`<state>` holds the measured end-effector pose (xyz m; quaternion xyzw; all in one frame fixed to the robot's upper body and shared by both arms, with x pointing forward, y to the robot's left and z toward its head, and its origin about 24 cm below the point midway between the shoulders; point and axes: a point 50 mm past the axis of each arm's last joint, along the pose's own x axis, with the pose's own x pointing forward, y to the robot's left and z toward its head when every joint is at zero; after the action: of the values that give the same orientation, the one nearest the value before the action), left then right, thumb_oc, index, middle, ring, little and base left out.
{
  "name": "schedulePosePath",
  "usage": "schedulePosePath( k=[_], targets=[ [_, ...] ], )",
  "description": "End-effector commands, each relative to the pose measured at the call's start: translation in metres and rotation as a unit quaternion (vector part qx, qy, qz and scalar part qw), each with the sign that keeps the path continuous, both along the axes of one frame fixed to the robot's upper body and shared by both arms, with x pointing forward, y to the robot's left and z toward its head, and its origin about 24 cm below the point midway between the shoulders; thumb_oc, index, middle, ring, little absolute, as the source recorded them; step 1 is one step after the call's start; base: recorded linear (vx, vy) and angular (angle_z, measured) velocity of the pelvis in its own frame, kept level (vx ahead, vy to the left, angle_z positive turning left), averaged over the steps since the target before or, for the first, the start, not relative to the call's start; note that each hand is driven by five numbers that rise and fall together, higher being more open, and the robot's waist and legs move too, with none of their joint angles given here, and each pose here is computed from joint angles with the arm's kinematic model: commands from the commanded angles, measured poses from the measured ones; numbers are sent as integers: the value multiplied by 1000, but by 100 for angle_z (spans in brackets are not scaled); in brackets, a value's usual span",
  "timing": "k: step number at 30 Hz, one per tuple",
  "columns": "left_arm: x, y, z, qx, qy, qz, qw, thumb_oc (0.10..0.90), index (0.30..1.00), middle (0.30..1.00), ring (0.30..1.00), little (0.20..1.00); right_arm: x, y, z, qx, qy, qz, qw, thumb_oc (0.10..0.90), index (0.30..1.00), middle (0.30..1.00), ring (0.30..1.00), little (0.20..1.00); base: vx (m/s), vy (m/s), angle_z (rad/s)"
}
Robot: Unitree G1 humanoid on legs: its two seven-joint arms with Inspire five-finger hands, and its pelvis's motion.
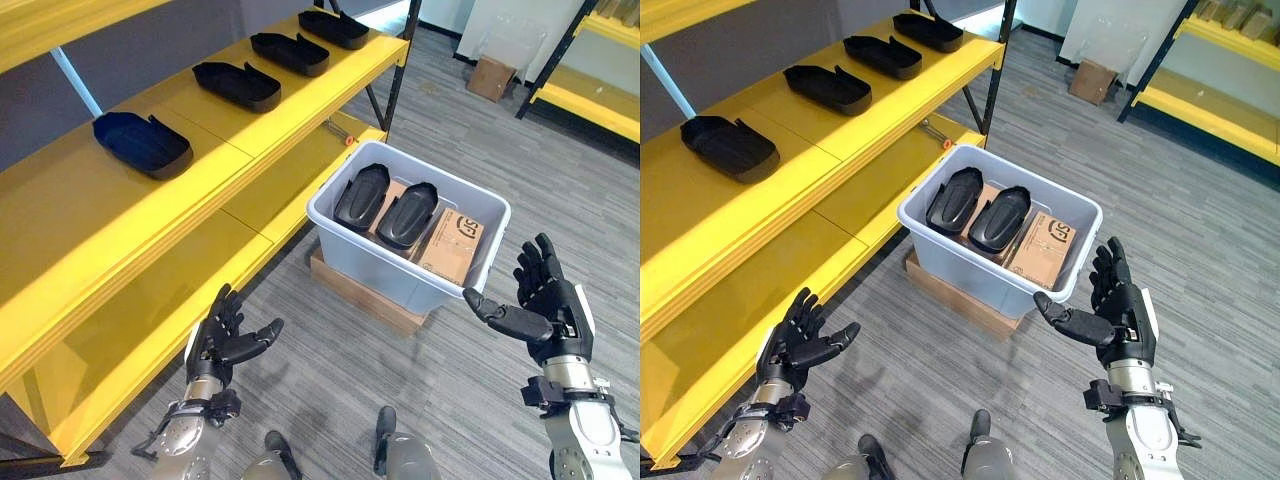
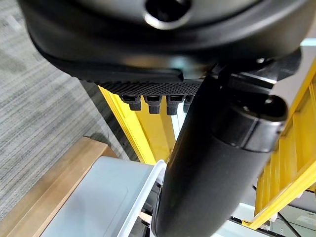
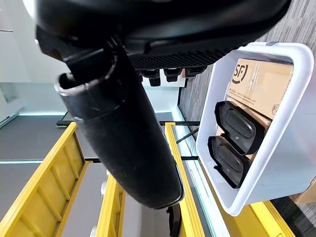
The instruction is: Move parts from the plastic box to the shelf.
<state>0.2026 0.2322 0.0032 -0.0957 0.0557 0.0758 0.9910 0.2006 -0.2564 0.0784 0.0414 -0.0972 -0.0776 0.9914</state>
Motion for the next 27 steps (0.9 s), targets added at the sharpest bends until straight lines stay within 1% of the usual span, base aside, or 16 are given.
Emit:
schedulePosePath(
  k=[1, 6, 8, 10, 12, 14, 17, 20, 22, 27],
  targets=[
    [30, -5, 66, 41, -169, -38, 984, 900, 1000, 1000, 1000, 1000, 11, -6, 56, -27, -163, -21, 986, 900, 1000, 1000, 1000, 1000, 41, -138, -1],
    [36, -11, 69, 32, -180, -39, 982, 900, 1000, 1000, 1000, 1000, 11, -5, 59, -28, -175, -20, 984, 900, 1000, 1000, 1000, 1000, 40, -154, -4],
    [38, -14, 69, 27, -180, -42, 982, 900, 1000, 1000, 1000, 1000, 11, -2, 62, -26, -182, -16, 983, 900, 1000, 1000, 1000, 1000, 92, -359, -19],
    [39, -15, 71, 23, -184, -39, 982, 900, 1000, 1000, 1000, 1000, 15, 4, 62, -28, -184, -2, 982, 900, 1000, 1000, 1000, 1000, 72, -346, -64],
    [41, -18, 72, 16, -185, -33, 982, 900, 1000, 1000, 1000, 1000, 19, 10, 65, -32, -186, 6, 982, 900, 1000, 1000, 1000, 1000, -13, -14, -93],
    [39, -16, 71, 9, -184, -24, 983, 900, 1000, 1000, 1000, 1000, 23, 13, 66, -32, -189, 13, 981, 900, 1000, 1000, 1000, 1000, 96, 56, -26],
    [36, -16, 70, 8, -186, -13, 982, 900, 1000, 1000, 1000, 1000, 26, 13, 66, -44, -187, 10, 981, 900, 1000, 1000, 1000, 1000, 250, 181, -116],
    [36, -16, 69, 9, -186, -5, 982, 900, 1000, 1000, 1000, 1000, 30, 18, 67, -54, -188, 15, 981, 900, 1000, 1000, 1000, 1000, 202, 169, -53],
    [33, -16, 64, -7, -181, 3, 983, 900, 1000, 1000, 1000, 1000, 33, 26, 68, -50, -193, 35, 979, 900, 1000, 1000, 1000, 1000, 290, 309, -67],
    [38, -18, 72, -1, -197, -9, 980, 900, 1000, 1000, 1000, 1000, 31, 26, 63, -37, -186, 30, 981, 900, 1000, 1000, 1000, 1000, 162, 234, -99]
  ],
)
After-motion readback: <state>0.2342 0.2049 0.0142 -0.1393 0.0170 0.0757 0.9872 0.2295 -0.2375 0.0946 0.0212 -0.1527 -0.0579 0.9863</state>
